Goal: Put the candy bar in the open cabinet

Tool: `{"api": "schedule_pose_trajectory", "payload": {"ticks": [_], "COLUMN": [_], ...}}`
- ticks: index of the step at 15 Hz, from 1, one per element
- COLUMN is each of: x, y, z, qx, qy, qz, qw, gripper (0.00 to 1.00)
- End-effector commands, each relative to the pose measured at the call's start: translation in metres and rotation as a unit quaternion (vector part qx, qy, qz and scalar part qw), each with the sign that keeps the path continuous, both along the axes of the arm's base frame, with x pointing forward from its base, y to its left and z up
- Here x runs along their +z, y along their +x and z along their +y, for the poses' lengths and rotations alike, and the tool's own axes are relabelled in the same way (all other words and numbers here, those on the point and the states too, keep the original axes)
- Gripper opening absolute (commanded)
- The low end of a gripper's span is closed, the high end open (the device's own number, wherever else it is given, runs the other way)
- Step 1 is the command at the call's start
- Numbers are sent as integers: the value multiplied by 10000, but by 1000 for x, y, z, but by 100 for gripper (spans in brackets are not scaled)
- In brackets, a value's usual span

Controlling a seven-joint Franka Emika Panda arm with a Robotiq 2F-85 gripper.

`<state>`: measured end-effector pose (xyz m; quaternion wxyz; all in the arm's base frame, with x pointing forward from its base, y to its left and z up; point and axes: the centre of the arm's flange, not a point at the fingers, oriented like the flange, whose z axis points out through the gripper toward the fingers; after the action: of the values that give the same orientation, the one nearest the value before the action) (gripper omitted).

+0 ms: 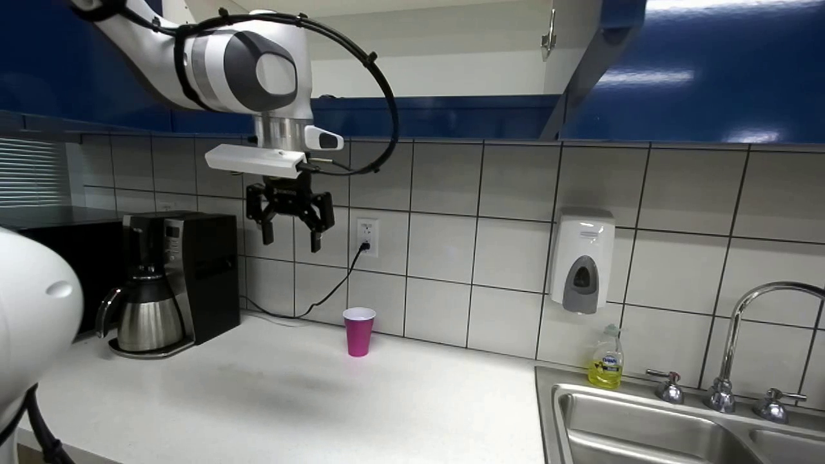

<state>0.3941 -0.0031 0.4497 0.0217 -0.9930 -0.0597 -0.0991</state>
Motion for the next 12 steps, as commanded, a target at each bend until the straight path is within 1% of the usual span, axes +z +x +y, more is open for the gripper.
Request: {"api": "schedule_pose_trajectory", "payload": {"ticks": [1,5,7,8,12], "x": [-28,-56,-66,-56,-64], "y": [-12,-20,-24,-20,-23], "z": [1,2,0,4,4], "qx": [268,339,310,254,268], "qy": [-220,-324,-372,-221,-249], "qz": [-26,-5,-75,28,11], "qw": [9994,9989,9988,9994,9993], "gripper": [100,100,100,100,100]}}
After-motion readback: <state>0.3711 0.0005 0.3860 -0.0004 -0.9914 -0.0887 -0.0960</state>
